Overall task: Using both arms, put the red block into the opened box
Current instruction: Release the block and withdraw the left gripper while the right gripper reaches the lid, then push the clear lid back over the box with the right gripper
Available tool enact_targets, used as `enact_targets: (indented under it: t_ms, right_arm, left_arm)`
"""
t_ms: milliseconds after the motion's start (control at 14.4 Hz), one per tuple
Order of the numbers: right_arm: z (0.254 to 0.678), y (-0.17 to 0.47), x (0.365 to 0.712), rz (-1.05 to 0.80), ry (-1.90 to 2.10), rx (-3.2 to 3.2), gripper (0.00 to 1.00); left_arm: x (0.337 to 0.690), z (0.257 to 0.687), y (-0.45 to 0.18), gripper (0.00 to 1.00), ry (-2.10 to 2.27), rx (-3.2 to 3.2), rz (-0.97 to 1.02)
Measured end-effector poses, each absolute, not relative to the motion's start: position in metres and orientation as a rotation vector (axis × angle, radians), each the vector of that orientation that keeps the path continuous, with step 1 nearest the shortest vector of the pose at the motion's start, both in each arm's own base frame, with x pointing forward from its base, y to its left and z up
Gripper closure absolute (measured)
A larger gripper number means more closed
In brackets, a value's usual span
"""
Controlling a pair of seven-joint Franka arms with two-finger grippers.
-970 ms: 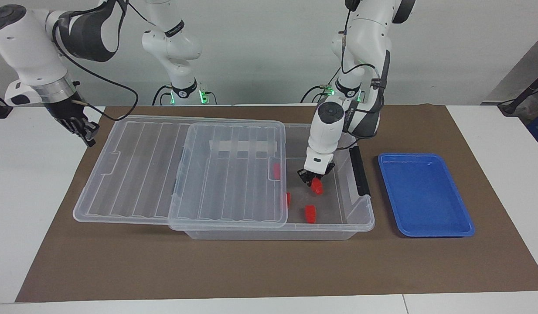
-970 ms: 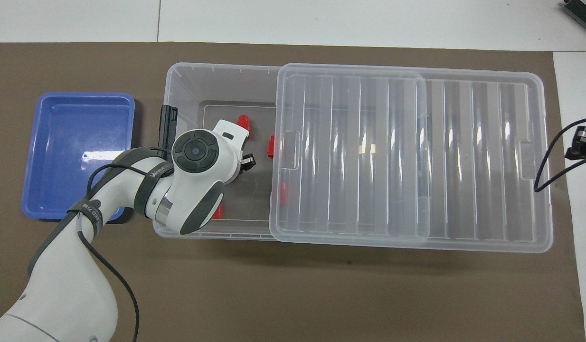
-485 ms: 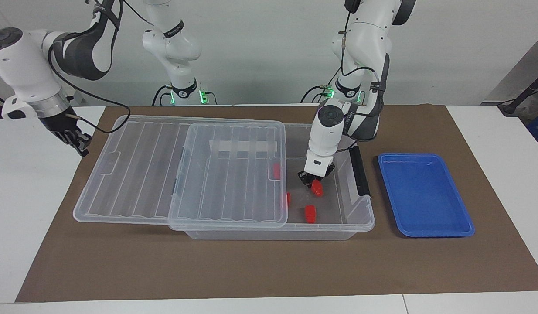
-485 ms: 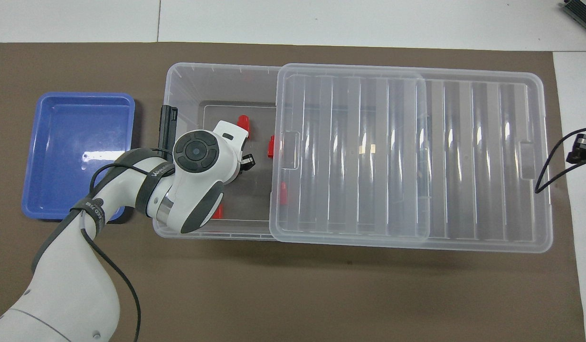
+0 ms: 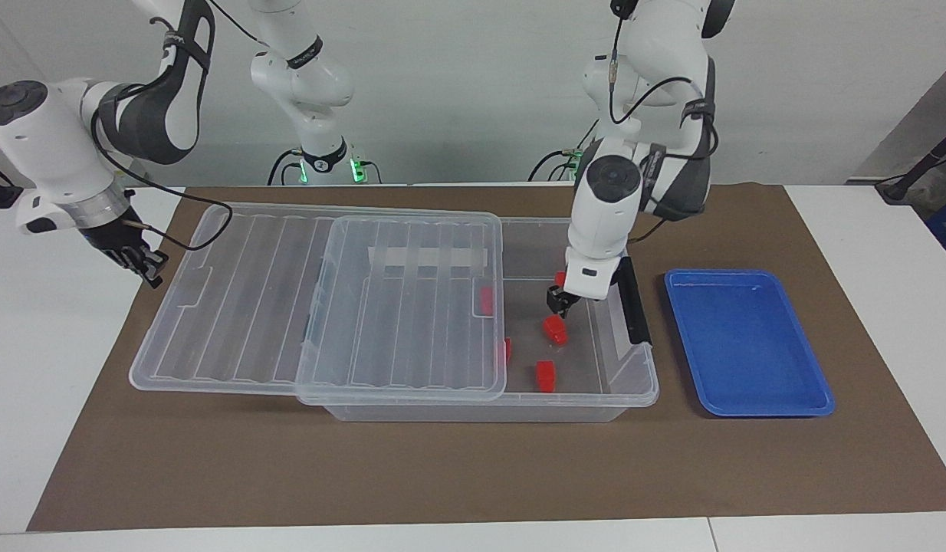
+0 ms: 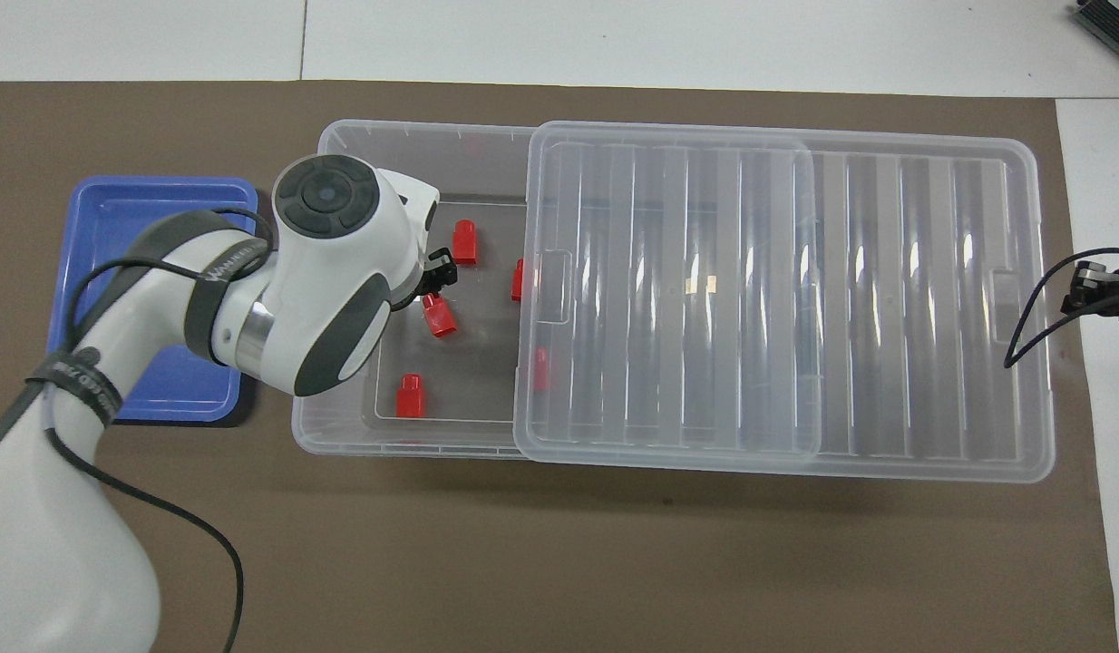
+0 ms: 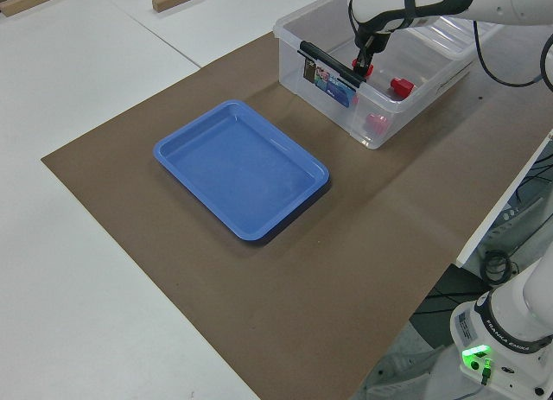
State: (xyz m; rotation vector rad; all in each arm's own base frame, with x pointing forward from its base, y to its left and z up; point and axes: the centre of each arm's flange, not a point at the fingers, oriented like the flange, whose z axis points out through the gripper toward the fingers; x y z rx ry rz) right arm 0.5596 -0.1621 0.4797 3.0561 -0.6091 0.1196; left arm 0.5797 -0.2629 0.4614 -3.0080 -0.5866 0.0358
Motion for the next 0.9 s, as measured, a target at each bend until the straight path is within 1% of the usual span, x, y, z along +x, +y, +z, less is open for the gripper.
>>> enact_targets:
  t_ms: [69,208,277,346,485,554,693,900]
  right_arm:
    - [0.480,-0.158,0.561,0.120,-0.597,3.059,0.99]
    - [0.480,-0.140,0.566,0.122,-0.550,3.069,0.99]
    - [0.480,-0.132,0.568,0.123,-0.528,3.074,0.99]
    - [0.480,-0.124,0.569,0.124,-0.508,3.078,0.99]
    - [0.479,-0.107,0.573,0.124,-0.472,3.097,0.99]
    - [0.479,-0.098,0.574,0.123,-0.465,3.114,0.99]
    - [0.475,-0.077,0.576,0.113,-0.430,3.143,0.99]
    - [0.466,-0.035,0.577,0.090,-0.323,3.163,0.99]
  left_arm:
    - [0.577,0.491,-0.253,0.21,-0.562,-3.005,0.045]
    - [0.567,0.536,-0.220,0.20,-0.438,-3.006,0.072]
    - [0.564,0.554,-0.194,0.16,-0.350,-3.011,0.089]
    - [0.561,0.571,-0.162,0.16,-0.254,-3.018,0.105]
    - [0.551,0.603,-0.091,0.01,-0.081,-3.027,0.148]
    - [0.544,0.615,-0.060,0.00,-0.007,-3.034,0.167]
    - [0.535,0.624,-0.024,0.00,0.085,-3.043,0.183]
    - [0.533,0.616,-0.025,0.00,0.120,-3.040,0.218]
